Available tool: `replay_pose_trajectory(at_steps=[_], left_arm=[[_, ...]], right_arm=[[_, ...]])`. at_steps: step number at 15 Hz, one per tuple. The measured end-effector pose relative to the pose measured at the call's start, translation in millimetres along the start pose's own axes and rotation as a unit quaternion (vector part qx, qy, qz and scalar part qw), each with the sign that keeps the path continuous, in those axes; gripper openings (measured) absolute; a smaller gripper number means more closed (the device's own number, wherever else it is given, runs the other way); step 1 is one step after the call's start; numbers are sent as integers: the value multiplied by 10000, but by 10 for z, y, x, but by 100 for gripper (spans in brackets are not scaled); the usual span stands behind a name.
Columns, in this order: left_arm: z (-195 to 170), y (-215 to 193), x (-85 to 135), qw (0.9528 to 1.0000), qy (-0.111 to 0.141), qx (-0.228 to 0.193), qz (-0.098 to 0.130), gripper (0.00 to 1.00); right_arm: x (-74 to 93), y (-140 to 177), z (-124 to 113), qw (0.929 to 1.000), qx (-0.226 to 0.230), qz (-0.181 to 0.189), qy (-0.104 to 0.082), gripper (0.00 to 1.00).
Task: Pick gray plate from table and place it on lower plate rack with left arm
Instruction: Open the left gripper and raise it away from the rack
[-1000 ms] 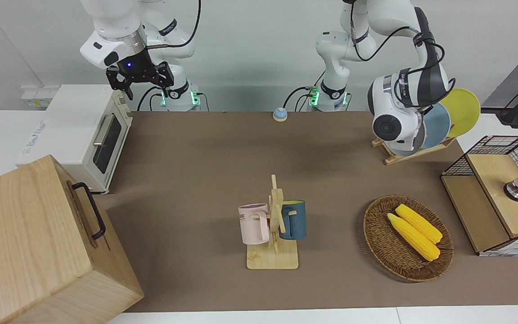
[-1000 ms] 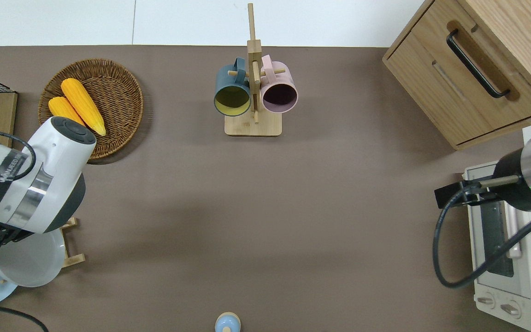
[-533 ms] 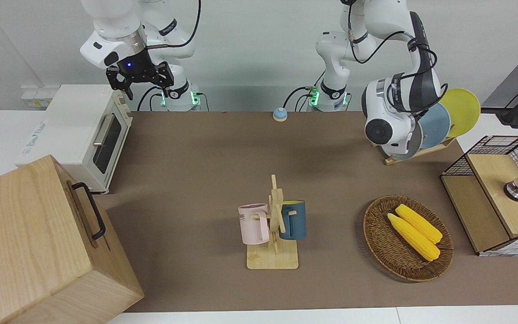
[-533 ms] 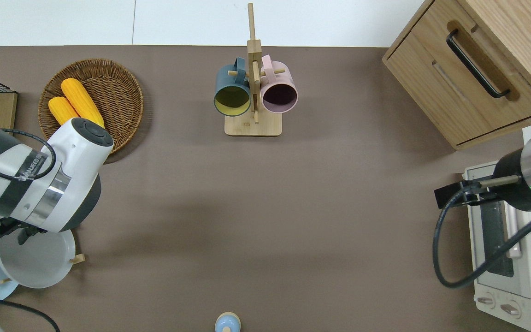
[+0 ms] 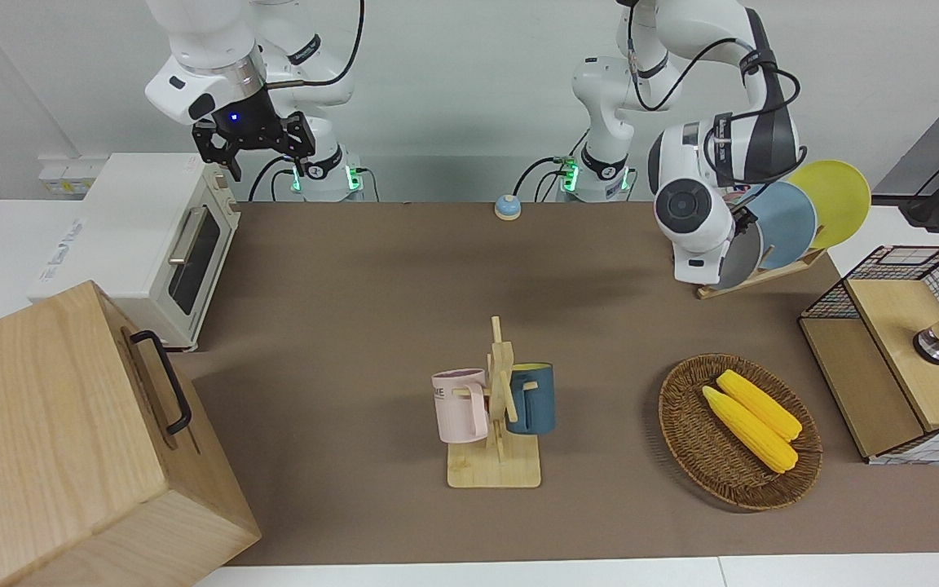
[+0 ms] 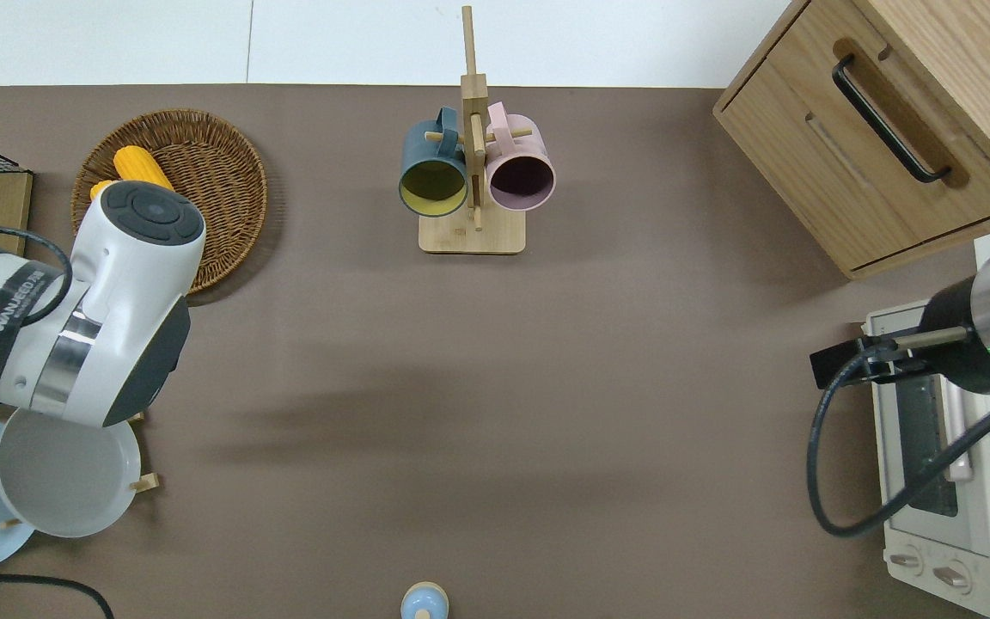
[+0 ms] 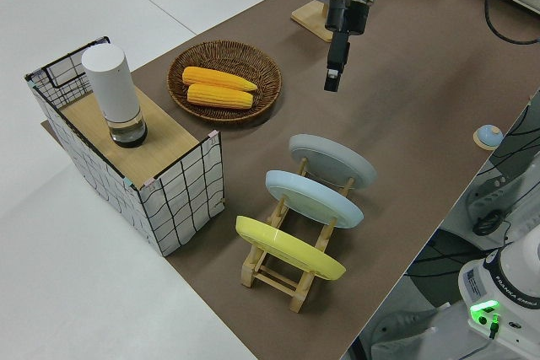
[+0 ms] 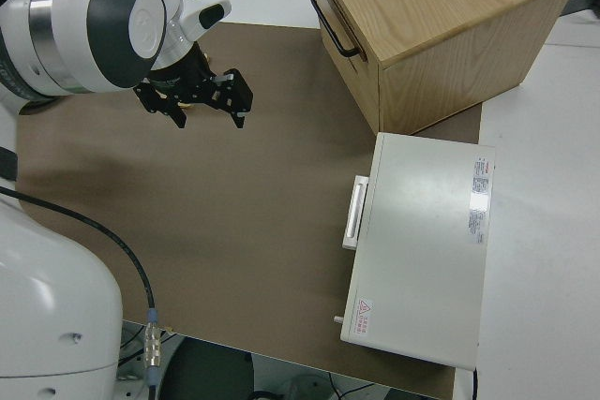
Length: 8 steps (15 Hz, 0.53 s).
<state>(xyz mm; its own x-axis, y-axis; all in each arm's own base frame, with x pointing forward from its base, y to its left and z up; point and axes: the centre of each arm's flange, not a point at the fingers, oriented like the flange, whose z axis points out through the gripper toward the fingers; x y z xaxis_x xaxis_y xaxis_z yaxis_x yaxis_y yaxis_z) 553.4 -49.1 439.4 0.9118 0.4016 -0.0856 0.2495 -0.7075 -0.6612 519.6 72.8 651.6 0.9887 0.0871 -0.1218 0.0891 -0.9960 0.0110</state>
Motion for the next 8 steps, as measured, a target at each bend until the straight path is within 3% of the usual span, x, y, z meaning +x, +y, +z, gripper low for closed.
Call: replay_pose_trajectory(at_steps=[4, 6, 8], left_arm=[[-623, 33, -162, 9953, 218, -942, 69, 99], [-897, -68, -245, 9873, 231, -1524, 385, 99], [-1138, -306, -309, 9750, 368, -2025, 838, 99]], right_arm=[[0, 0, 0, 10000, 0, 0, 0, 99], [0, 0, 0, 10000, 0, 0, 0, 99], [0, 0, 0, 10000, 0, 0, 0, 99]])
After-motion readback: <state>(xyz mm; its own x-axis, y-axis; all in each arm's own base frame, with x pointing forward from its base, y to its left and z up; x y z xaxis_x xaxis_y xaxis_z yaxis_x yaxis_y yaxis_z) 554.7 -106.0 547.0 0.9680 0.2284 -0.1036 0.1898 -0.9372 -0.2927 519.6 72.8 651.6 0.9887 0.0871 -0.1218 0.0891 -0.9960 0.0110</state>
